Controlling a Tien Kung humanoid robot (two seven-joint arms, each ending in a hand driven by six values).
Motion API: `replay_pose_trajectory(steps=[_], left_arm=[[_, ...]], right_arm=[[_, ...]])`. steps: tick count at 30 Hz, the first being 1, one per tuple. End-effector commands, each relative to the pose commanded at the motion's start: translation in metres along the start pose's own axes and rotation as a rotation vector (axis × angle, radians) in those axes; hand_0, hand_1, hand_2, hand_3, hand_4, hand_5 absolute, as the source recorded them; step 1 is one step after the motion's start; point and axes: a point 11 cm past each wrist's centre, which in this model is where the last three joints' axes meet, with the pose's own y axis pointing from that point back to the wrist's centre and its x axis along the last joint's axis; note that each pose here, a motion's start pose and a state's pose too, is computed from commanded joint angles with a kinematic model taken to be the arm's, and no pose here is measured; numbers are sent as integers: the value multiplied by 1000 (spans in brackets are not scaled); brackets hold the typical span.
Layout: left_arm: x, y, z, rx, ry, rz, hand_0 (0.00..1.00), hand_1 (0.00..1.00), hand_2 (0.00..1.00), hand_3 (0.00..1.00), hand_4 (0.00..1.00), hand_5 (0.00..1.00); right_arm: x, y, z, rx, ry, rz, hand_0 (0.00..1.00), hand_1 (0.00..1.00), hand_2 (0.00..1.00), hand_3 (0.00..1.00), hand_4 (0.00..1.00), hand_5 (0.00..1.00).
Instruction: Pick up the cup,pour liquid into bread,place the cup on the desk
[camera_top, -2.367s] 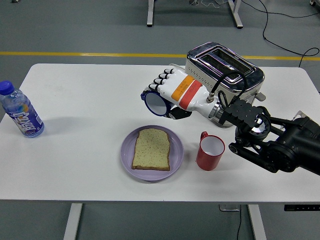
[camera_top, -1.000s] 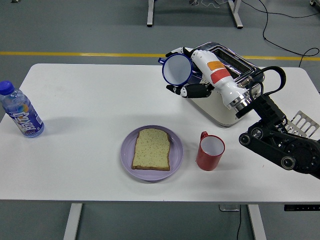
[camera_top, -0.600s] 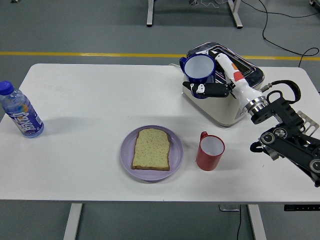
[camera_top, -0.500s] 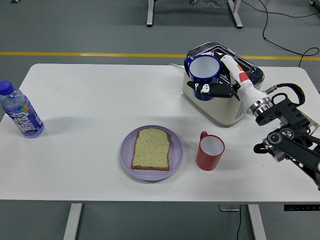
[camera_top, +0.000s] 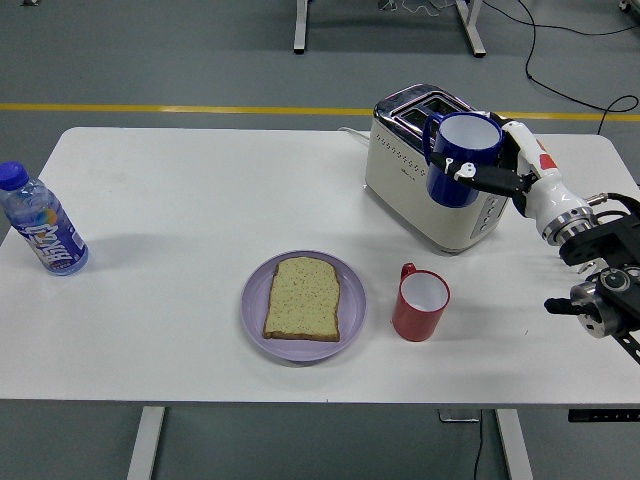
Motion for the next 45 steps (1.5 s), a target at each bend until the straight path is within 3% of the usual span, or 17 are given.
replay_pose_trajectory(steps=[21,31,45], left_arm=[[-2,0,2,-4,-1,-8,690,756,773,611,396,998],[-3,0,1,-2,-2,-8,690,756,773,611,396,998],[-5,1,2,0,-4,-12,690,756,773,611,396,998]], right_arm=[[68,41,46,-11,-26,261,510,429,527,529,638,2],[75,60,71,34,-35,341,512,431,529,530,642,2],[73,77,113,55,88,343,514,431,529,529,640,2]])
